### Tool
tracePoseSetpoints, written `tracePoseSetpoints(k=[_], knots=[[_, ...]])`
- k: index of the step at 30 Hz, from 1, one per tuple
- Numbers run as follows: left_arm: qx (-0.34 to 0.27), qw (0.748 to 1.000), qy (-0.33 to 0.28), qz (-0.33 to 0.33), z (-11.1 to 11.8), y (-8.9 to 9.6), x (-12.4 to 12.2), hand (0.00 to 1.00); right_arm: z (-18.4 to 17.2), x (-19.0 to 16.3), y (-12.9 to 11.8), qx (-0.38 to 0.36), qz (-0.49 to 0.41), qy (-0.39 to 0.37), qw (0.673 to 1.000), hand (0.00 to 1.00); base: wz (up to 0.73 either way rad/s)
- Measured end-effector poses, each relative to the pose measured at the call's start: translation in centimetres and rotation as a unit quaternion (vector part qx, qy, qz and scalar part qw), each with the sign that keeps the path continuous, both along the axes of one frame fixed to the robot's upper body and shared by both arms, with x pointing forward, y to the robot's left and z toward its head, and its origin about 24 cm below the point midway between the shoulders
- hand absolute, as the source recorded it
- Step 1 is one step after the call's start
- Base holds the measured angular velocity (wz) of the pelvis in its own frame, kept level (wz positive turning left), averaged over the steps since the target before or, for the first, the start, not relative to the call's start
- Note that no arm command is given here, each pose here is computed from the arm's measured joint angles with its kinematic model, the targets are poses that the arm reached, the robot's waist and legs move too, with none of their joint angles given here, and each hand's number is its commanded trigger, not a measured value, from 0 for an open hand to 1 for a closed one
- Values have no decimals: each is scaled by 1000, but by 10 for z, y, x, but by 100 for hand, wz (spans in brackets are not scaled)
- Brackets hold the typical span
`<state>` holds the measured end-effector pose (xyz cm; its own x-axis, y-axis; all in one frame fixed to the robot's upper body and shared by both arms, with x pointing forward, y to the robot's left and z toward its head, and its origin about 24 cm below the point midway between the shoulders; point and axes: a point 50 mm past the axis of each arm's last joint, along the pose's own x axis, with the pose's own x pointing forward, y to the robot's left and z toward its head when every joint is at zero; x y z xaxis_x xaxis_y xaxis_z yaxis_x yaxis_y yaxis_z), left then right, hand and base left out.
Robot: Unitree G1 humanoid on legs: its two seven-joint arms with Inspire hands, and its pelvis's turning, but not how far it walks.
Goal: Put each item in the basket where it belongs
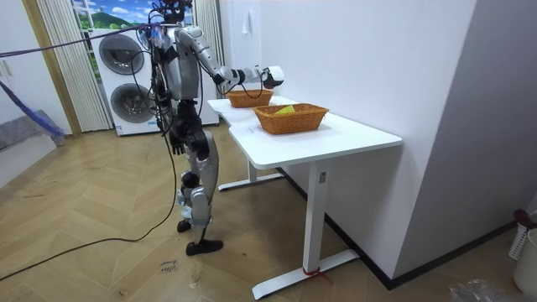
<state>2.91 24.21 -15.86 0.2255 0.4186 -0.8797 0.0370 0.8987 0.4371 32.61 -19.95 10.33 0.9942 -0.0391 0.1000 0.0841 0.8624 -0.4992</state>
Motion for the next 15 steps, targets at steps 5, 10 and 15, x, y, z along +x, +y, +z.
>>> tracePoseSetpoints(k=[5, 10, 15], knots=[[-1, 1000, 9, 5, -1, 0, -4, 0, 44, 0, 14, -41, 17, -88, 995, 100, -2], [0, 1000, 11, 8, -1, 1, -6, 0, 77, -8, 28, -74, 37, -162, 983, 100, 0], [3, 1000, 6, 7, 0, 3, -1, 0, 91, -10, 41, -91, 63, -179, 978, 100, -1]])
